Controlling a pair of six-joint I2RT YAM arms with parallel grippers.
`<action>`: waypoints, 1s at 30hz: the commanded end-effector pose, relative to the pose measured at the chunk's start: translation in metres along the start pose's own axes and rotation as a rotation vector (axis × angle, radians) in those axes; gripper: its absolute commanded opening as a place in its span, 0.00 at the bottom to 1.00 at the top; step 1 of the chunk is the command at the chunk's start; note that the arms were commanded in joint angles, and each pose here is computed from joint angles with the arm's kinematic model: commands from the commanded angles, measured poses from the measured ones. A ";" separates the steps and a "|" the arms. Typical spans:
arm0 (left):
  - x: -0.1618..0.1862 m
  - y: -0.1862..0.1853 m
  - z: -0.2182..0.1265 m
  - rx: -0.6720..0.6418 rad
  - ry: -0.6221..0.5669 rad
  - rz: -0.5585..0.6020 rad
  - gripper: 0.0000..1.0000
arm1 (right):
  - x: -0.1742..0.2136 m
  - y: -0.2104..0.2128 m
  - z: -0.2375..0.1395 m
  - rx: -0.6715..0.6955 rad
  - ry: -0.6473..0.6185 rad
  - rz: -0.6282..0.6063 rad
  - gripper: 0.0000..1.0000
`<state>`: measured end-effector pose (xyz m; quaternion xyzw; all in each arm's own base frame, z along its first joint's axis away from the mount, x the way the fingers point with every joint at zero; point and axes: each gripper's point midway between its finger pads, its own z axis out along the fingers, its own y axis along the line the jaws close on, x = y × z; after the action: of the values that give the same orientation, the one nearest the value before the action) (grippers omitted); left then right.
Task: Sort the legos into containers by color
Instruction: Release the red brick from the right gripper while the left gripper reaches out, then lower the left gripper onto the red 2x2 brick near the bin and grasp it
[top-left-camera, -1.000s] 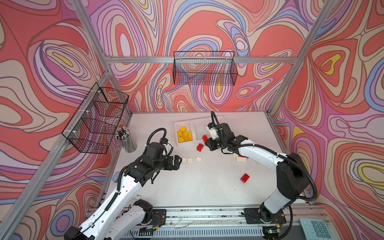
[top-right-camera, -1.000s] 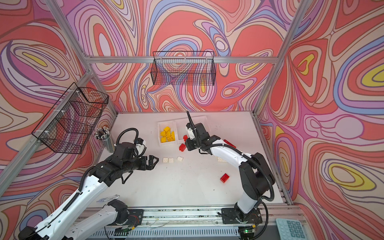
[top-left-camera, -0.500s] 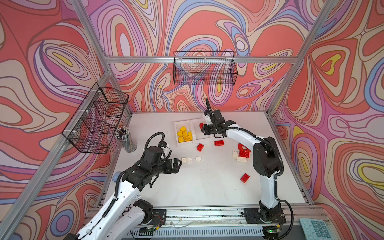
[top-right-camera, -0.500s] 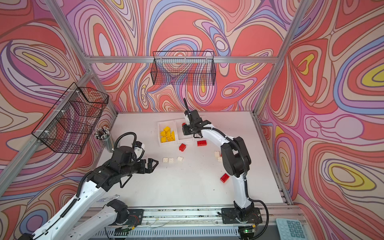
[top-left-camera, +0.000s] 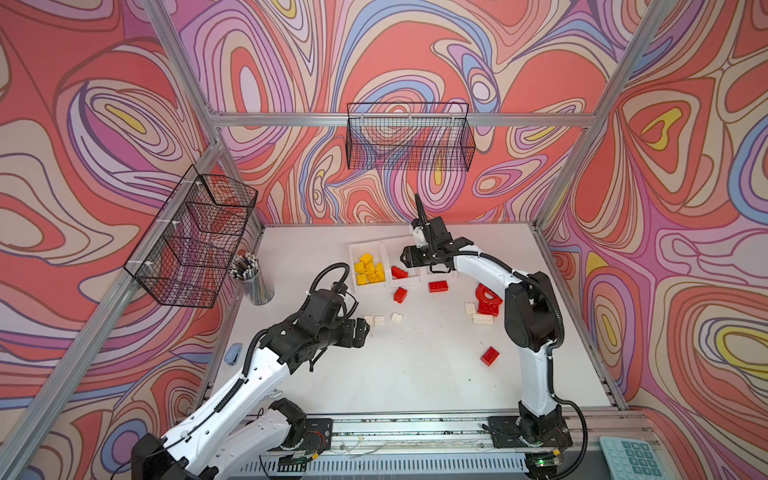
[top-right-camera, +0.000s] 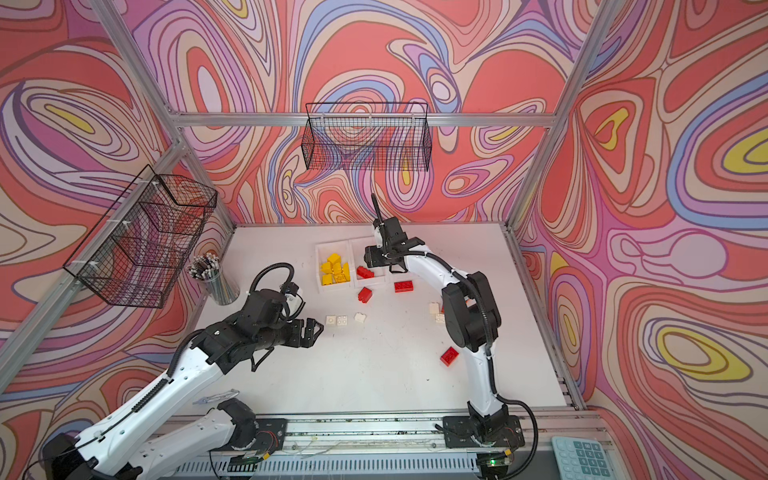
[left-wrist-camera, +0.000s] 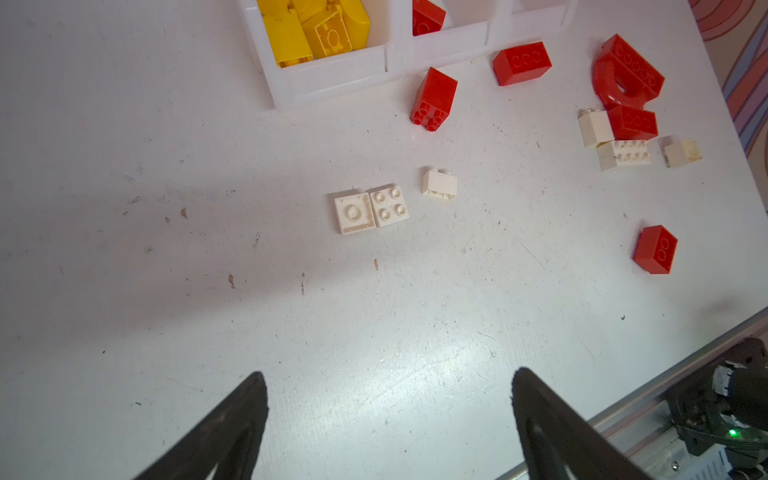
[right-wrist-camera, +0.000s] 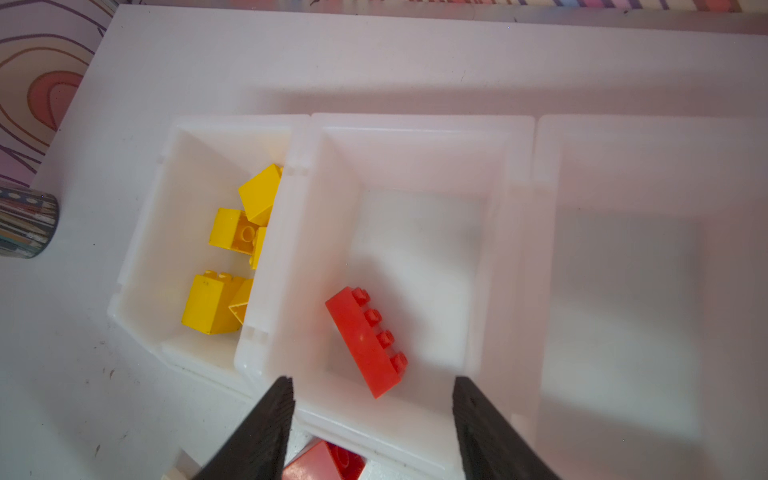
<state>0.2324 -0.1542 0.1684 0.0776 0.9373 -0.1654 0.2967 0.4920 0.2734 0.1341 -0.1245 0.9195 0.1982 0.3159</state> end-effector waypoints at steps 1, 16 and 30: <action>-0.021 -0.003 0.006 -0.049 -0.030 0.061 0.88 | -0.024 0.001 -0.056 -0.010 -0.121 0.040 0.66; -0.057 -0.058 0.121 -0.051 0.073 0.273 0.70 | 0.099 -0.050 -0.184 -0.088 -0.242 0.331 0.74; -0.064 -0.068 0.209 -0.082 0.144 0.324 0.67 | 0.142 -0.047 -0.177 -0.137 -0.179 0.374 0.77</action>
<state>0.3665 -0.2884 0.0631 0.2184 0.9424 -0.0789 0.2406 0.3077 0.1351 0.1634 0.0460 0.8812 0.3116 0.3526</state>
